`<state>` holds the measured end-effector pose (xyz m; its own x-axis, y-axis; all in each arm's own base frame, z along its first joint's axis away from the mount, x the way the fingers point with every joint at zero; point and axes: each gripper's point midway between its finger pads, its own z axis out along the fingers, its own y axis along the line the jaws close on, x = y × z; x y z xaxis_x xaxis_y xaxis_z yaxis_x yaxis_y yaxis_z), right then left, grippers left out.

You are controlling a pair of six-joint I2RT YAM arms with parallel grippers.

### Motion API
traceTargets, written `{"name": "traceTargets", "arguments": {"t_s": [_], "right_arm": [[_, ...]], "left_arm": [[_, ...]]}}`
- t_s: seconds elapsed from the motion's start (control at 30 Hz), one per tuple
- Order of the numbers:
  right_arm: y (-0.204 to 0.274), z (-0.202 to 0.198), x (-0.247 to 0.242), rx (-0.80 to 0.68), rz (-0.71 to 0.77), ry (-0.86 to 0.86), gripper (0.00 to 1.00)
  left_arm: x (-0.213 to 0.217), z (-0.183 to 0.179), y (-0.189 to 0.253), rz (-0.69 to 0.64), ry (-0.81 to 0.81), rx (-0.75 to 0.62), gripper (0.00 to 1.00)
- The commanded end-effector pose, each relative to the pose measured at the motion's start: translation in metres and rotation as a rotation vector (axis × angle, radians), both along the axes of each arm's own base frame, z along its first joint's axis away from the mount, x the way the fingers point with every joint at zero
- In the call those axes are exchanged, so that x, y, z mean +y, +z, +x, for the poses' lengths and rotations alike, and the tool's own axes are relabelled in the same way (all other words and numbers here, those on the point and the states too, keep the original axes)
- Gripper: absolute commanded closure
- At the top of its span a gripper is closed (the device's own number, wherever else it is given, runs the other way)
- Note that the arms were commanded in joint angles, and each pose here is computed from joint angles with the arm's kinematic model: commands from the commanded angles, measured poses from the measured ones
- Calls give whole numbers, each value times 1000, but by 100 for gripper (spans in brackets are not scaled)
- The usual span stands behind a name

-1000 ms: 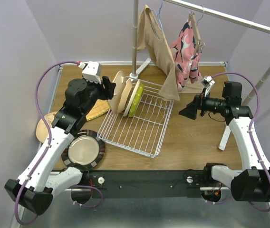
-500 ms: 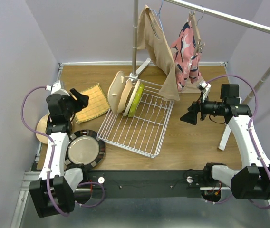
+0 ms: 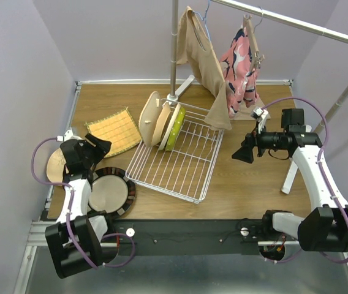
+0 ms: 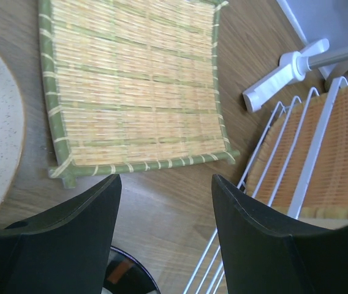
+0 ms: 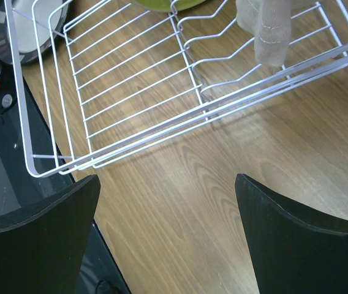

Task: Load the plates into the dish rack
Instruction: Grab a plate with the left arm

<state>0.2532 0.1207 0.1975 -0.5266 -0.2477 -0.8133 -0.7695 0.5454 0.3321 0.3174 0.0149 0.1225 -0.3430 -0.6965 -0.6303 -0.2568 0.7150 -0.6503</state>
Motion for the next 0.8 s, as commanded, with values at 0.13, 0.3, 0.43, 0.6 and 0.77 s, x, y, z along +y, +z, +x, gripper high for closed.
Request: {"name": "traceTargets", "arguments": {"t_s": [0.13, 0.3, 0.43, 0.6, 0.77], "right_arm": [[0, -4, 5, 7, 0, 30, 0], [-2, -6, 5, 15, 3, 27, 0], [-3, -7, 6, 27, 11, 30, 0], [-2, -5, 6, 20, 7, 35, 0], [-2, -5, 7, 20, 8, 37, 0]], "left_arm": [[13, 13, -11, -77, 71, 13, 34], [27, 4, -26, -54, 165, 110, 34], [37, -3, -32, -36, 226, 159, 33], [41, -8, -44, -38, 265, 199, 32], [42, -3, -58, -54, 261, 245, 32]]}}
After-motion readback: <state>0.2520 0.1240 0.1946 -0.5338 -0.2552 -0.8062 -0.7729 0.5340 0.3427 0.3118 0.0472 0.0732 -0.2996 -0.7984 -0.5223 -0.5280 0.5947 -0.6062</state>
